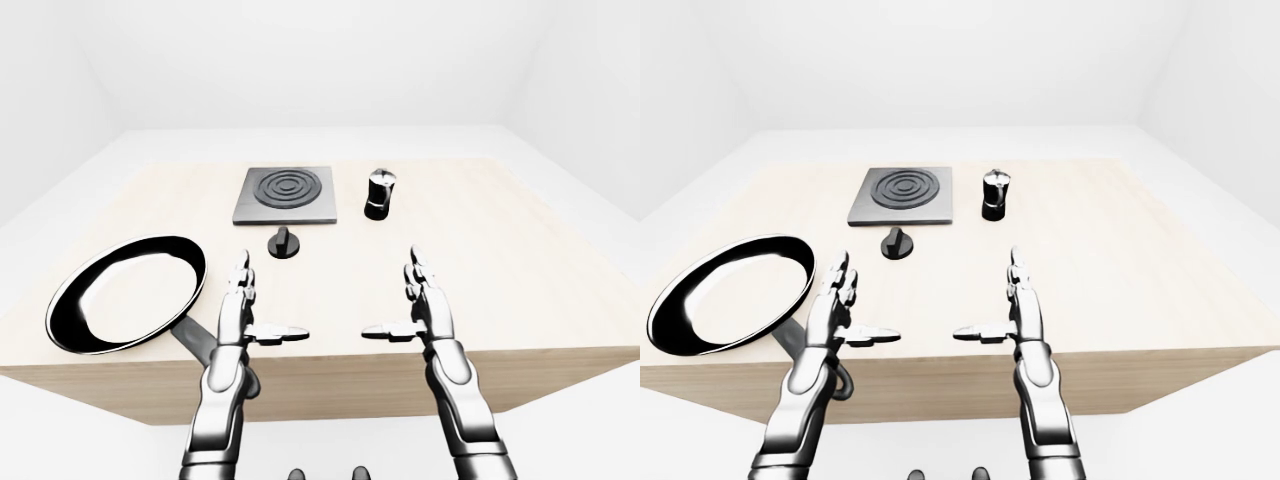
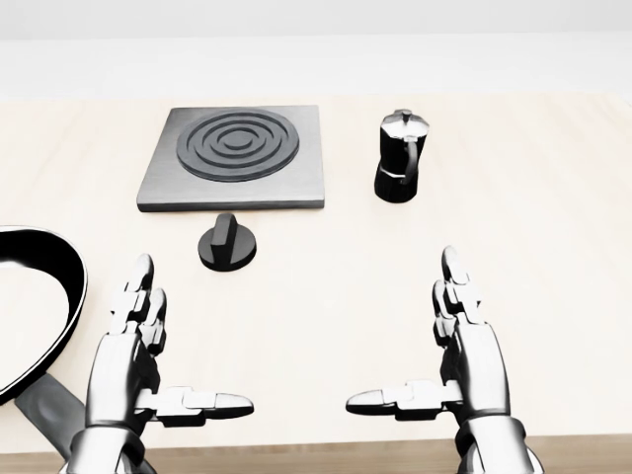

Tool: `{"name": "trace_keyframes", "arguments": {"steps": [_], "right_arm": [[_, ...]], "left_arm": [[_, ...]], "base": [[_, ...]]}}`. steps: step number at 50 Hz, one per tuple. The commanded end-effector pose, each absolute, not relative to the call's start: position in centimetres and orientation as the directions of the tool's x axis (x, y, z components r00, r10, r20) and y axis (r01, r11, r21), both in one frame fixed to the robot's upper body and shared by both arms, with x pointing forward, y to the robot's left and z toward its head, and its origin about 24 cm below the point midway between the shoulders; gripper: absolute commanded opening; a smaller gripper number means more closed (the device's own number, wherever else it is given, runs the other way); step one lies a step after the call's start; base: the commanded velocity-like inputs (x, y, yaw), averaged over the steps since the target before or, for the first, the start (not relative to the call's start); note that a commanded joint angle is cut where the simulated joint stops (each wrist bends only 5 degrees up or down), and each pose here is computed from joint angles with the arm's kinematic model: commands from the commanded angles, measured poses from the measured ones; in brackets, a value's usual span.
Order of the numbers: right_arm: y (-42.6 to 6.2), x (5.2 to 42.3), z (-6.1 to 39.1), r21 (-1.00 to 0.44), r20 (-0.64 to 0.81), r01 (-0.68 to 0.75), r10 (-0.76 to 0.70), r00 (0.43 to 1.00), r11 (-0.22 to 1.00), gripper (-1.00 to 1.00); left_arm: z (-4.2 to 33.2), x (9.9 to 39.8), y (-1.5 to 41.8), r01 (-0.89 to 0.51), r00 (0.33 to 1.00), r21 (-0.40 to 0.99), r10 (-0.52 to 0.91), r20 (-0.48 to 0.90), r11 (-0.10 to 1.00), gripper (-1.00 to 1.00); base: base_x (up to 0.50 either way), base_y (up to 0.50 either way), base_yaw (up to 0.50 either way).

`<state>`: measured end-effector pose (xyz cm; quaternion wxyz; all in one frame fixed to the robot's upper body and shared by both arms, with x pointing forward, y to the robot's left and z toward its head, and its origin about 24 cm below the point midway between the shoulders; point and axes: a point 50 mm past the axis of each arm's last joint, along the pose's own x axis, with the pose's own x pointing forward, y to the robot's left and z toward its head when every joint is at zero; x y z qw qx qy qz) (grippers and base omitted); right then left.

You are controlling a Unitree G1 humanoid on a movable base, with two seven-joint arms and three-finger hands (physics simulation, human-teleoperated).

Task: Turn on the stove.

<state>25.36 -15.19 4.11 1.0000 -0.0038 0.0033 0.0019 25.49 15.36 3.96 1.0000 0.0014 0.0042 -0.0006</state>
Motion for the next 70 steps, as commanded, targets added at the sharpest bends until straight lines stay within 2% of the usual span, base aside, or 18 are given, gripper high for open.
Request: {"name": "trace_keyframes", "arguments": {"steps": [1,23,70], "right_arm": [[-15.66,25.17,4.11,-0.025,-0.017,-0.009,0.009,1.000,1.000,1.00],[-15.68,25.46,3.83,-0.024,-0.035,-0.005,0.004,0.999,1.000,1.00],[-15.66,25.42,3.93,-0.035,-0.025,-0.004,0.003,1.000,0.999,1.00]], "left_arm": [[3.76,25.55,16.16,0.001,1.000,0.007,-0.001,-0.027,1.000,1.00],[3.29,25.75,16.19,0.010,0.998,-0.013,-0.010,-0.054,1.000,1.00],[2.95,25.88,16.11,0.018,0.998,-0.017,-0.019,-0.061,1.000,1.00]], "base": [[0.00,0.00,0.00],[0.00,0.00,0.00],[0.26,0.00,0.00]]}}
